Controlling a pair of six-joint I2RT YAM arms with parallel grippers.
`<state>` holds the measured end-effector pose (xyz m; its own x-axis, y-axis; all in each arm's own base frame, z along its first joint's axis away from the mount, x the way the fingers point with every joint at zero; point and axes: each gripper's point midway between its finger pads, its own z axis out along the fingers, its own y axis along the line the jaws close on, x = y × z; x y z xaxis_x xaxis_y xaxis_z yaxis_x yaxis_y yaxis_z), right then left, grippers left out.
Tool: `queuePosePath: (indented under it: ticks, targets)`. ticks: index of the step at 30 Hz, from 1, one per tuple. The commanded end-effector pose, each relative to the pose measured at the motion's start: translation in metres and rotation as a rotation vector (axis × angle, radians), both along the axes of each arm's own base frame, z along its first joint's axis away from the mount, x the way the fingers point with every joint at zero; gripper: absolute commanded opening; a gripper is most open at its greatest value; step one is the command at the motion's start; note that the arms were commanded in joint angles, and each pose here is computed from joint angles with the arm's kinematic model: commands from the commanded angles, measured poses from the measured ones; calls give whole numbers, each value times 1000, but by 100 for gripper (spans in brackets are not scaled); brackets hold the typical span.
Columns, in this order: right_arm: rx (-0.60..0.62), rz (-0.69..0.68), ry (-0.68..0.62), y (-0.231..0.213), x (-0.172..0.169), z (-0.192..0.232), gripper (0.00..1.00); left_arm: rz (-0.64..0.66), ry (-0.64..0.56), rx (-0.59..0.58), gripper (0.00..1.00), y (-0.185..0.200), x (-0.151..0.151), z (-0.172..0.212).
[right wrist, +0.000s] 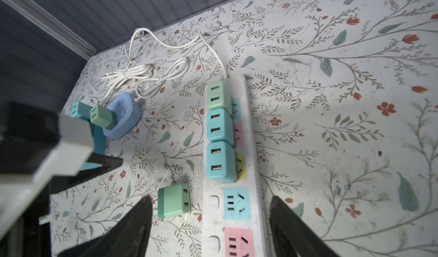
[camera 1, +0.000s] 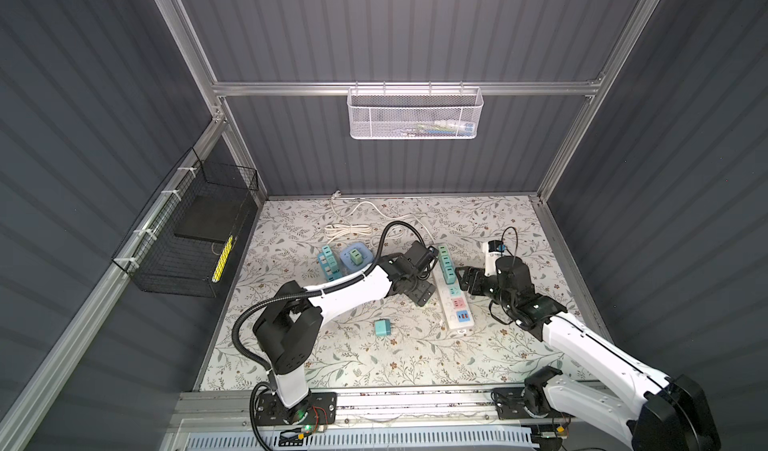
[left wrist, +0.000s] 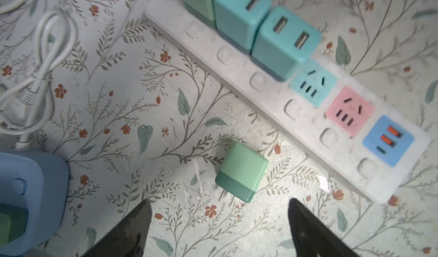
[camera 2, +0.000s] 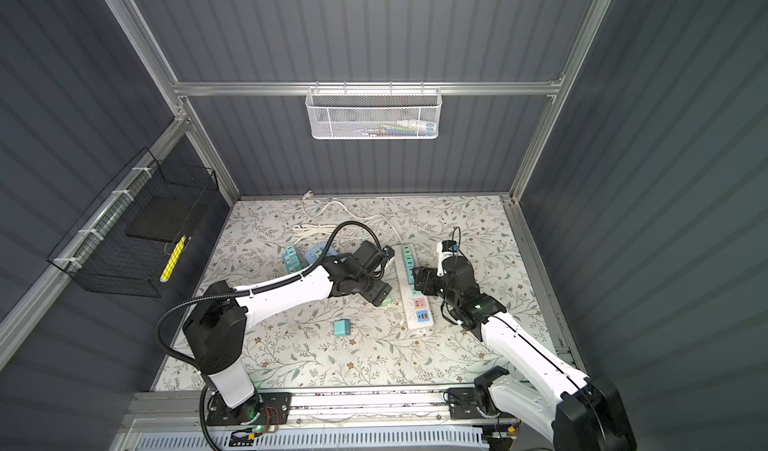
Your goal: Insert the plug
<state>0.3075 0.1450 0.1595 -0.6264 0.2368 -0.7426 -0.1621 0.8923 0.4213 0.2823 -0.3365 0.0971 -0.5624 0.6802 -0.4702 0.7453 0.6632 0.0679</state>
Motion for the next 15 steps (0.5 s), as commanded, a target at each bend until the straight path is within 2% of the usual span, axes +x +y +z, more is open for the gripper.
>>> queuePosePath:
  ticks: [1,6,15]
  targets:
    - [83,69,13,11,-1,3,77,-133,126,163,86,19,-22,-29]
    - [94,69,50,12,1,-6,76,-184,188,163,81,7,-27,-50]
    - [114,71,71,6,-2,-14,76,-164,118,155,74,-3,-9,-63]
